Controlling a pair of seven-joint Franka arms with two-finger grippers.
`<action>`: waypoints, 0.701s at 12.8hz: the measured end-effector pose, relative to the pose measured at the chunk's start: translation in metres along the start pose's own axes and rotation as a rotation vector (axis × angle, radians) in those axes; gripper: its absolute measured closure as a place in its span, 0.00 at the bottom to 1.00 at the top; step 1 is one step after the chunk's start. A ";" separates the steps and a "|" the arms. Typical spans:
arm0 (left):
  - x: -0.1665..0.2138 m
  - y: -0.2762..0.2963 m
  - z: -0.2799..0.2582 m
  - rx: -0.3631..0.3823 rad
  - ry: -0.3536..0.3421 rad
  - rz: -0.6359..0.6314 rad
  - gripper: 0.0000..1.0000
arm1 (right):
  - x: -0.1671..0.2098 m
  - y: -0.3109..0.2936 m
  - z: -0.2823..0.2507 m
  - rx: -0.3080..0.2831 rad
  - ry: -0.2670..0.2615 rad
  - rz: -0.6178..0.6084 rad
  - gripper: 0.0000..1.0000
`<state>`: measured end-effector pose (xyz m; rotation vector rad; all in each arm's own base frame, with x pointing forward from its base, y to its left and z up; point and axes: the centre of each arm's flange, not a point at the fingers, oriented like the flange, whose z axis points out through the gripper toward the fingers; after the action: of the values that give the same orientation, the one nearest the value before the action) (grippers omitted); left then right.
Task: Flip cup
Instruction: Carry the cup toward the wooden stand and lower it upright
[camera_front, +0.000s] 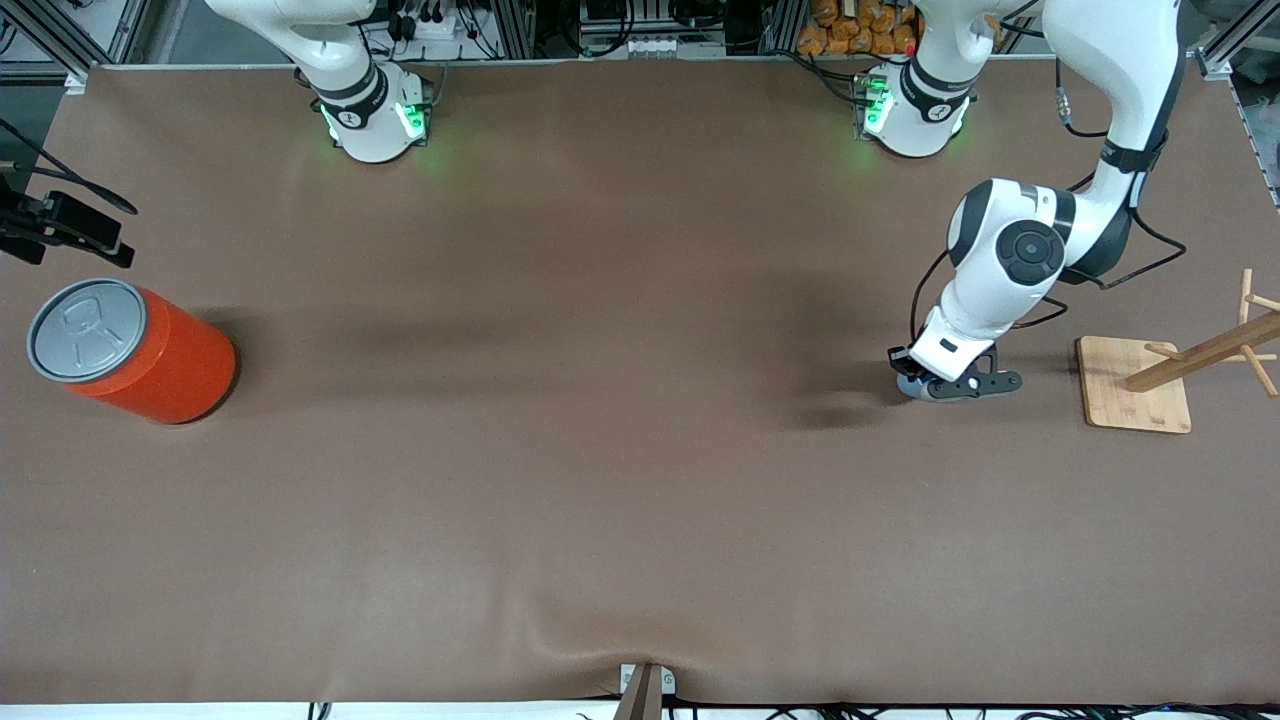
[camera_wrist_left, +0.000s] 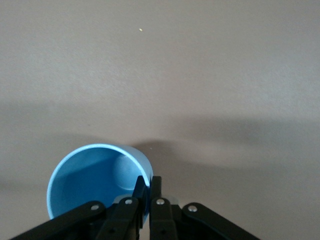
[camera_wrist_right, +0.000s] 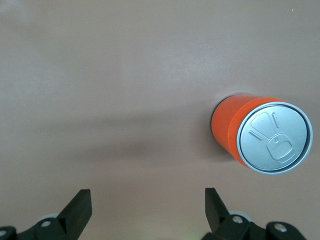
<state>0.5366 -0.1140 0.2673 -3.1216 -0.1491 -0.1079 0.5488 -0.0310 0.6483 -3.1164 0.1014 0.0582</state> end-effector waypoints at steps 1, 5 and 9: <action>0.003 -0.002 -0.002 -0.001 0.005 -0.005 0.78 | 0.000 0.000 0.000 0.000 0.000 0.000 0.00; 0.009 -0.001 -0.008 -0.005 0.020 -0.007 0.32 | 0.000 0.000 0.000 0.000 0.000 0.000 0.00; 0.023 0.008 -0.038 0.010 0.001 0.000 0.00 | 0.000 0.000 0.000 0.000 0.000 0.000 0.00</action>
<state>0.5576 -0.1208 0.3062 -3.1117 -0.1486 -0.1077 0.5488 -0.0310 0.6483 -3.1164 0.1014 0.0579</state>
